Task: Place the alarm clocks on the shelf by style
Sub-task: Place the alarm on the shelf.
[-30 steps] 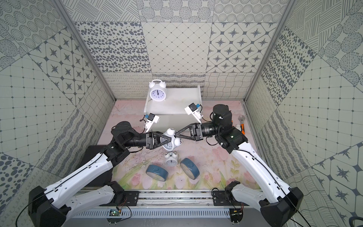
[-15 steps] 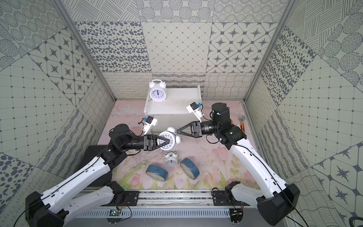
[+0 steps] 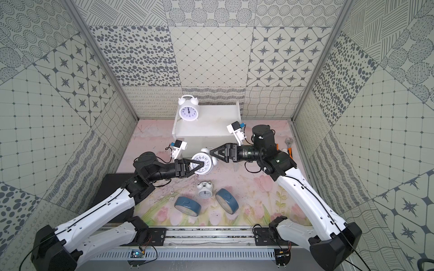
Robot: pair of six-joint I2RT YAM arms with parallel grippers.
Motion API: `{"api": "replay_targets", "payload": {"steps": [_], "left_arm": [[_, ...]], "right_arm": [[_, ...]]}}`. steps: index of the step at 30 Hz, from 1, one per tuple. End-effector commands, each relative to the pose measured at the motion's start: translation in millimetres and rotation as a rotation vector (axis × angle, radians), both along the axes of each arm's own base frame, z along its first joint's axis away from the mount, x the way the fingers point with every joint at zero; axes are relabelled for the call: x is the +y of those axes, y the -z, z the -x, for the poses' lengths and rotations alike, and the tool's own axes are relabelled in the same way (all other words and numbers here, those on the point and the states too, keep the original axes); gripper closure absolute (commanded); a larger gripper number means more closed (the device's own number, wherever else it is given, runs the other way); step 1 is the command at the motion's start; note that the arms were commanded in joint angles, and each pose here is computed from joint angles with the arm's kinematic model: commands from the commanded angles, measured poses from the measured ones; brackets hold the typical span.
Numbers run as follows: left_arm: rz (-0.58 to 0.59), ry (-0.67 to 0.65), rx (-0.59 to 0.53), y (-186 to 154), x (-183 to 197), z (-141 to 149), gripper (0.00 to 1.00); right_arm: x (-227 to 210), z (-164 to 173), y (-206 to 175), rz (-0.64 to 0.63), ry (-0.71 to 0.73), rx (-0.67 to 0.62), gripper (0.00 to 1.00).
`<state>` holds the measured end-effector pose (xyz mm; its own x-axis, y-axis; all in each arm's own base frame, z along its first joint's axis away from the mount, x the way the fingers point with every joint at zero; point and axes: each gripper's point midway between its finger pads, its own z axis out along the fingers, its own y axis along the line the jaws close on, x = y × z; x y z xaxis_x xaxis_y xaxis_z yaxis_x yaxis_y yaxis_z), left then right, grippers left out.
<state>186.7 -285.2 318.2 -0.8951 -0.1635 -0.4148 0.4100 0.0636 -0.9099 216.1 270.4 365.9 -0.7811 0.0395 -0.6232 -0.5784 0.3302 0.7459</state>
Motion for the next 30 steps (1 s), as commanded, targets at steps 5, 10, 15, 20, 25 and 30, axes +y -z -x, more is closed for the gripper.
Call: {"api": "replay_targets", "payload": {"steps": [5, 10, 15, 20, 25, 30], "left_arm": [[0.235, -0.204, -0.136, -62, 23, -22, 0.62], [0.252, -0.222, -0.129, -63, 27, -21, 0.62], [0.276, -0.207, -0.117, -65, 28, -18, 0.62], [0.27, -0.222, -0.124, -65, 30, -18, 0.62], [0.266, -0.208, -0.122, -67, 28, -17, 0.62], [0.268, -0.194, -0.108, -65, 25, -18, 0.62]], "right_arm": [[-2, 2, 0, -0.125, 0.324, -0.1, 0.01], [10, 5, -1, -0.25, 0.283, -0.061, 0.03], [26, 5, 1, -0.248, 0.223, -0.025, 0.08], [37, 10, -8, -0.306, 0.166, -0.037, 0.13], [38, 10, -6, -0.311, 0.17, -0.031, 0.19], [42, 11, -6, -0.315, 0.151, -0.02, 0.29]]}}
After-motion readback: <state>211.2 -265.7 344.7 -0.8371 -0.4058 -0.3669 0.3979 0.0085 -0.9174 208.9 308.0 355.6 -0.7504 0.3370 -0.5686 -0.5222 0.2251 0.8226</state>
